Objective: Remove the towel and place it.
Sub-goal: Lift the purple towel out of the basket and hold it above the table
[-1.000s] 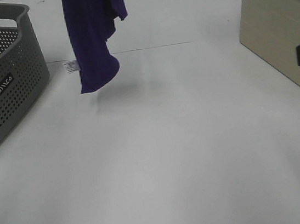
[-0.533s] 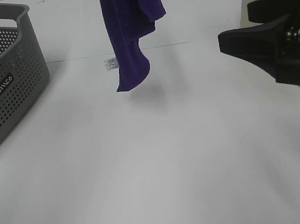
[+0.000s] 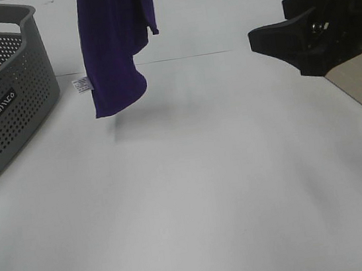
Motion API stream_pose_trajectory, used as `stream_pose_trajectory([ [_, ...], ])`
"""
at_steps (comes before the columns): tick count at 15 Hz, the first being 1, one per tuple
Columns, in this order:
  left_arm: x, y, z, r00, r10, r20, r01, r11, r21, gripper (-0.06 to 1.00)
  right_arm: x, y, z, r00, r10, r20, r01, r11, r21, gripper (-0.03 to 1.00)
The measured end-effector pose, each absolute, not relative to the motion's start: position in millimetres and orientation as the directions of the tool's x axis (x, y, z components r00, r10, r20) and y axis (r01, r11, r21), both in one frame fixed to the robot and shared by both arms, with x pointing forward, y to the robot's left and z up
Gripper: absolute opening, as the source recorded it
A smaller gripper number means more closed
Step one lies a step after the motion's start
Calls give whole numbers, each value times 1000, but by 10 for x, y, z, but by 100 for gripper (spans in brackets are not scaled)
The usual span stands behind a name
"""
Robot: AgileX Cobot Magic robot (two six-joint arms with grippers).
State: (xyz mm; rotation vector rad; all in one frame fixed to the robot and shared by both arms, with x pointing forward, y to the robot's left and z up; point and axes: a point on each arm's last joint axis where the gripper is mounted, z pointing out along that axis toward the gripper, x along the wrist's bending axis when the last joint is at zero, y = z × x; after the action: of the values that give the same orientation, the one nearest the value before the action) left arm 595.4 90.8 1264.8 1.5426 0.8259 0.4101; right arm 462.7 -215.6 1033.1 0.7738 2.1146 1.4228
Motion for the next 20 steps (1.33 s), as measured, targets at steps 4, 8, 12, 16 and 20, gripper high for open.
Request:
stream_pose_trajectory([
  [4, 5952, 907, 12644, 679, 704, -208, 265, 30, 964, 0, 4667, -1628, 10180, -683, 708, -177, 272, 472, 838, 64],
  [8, 5950, 905, 12644, 680, 702, -212, 267, 32, 963, 0, 5026, -1297, 10082, -594, 799, -95, 410, 402, 819, 64],
  [12, 5950, 905, 12640, 680, 702, -209, 268, 27, 963, 0, 5114, -1275, 9990, -514, 857, -43, 489, 334, 806, 62],
  [16, 5936, 899, 12614, 687, 696, -209, 288, 3, 958, 0, 4960, -976, 10106, -449, 873, -190, 327, 358, 875, 62],
  [20, 5934, 899, 12611, 687, 695, -209, 291, 0, 957, 0, 4960, -849, 10104, -397, 900, -178, 242, 289, 926, 62],
])
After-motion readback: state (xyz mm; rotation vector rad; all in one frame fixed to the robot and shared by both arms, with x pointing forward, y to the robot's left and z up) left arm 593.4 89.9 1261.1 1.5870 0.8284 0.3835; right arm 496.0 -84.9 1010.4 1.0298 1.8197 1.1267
